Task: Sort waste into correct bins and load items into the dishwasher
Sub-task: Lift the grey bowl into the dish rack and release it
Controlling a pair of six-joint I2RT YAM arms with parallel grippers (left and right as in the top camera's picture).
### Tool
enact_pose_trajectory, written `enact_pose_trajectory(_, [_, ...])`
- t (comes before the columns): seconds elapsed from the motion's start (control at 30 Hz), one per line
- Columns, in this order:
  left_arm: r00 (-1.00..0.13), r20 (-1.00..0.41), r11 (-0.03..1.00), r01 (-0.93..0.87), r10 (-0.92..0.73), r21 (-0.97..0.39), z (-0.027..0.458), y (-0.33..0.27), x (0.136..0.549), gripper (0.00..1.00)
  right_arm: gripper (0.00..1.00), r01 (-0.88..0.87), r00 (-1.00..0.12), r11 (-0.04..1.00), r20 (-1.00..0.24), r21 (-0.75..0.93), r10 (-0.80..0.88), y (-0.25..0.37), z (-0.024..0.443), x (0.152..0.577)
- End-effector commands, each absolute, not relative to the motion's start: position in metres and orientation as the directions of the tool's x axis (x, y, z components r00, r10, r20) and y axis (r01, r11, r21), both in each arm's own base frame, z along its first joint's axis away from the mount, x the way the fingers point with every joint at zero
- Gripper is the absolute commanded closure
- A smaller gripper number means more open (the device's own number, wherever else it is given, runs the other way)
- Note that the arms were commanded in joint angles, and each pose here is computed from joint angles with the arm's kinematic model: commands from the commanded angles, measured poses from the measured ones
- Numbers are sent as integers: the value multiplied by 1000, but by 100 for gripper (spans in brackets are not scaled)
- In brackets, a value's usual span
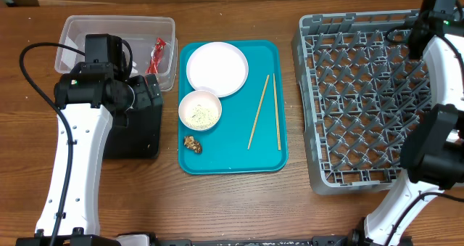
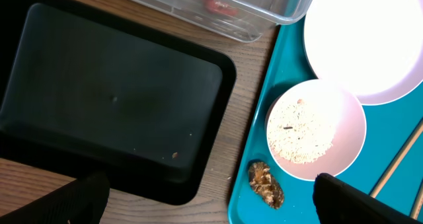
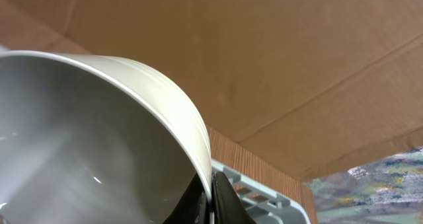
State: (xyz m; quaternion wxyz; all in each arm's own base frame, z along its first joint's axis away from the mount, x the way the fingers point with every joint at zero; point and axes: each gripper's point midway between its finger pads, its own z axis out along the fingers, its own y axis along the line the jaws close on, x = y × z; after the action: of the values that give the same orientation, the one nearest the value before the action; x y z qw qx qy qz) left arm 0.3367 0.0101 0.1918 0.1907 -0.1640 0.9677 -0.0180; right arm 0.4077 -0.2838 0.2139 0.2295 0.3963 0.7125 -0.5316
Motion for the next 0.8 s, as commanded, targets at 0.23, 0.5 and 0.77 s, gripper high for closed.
enact_pose_trajectory(0.23, [-867,-379,946,-313,-323,-90,196,12,339,0,96,786,-614,298,-634,-541,470,-263,158,408])
enact_pose_trajectory(0.5, [-867,-379,946,-312,-323,-90,196,12,339,0,96,777,-622,302,-600,-552,502,-245,151,398])
enact_pose_trajectory(0.77, [-869,-376,946,-313,-323,-89,196,12,338,0,96,737,-674,386,-555,-555,488,-213,144,408])
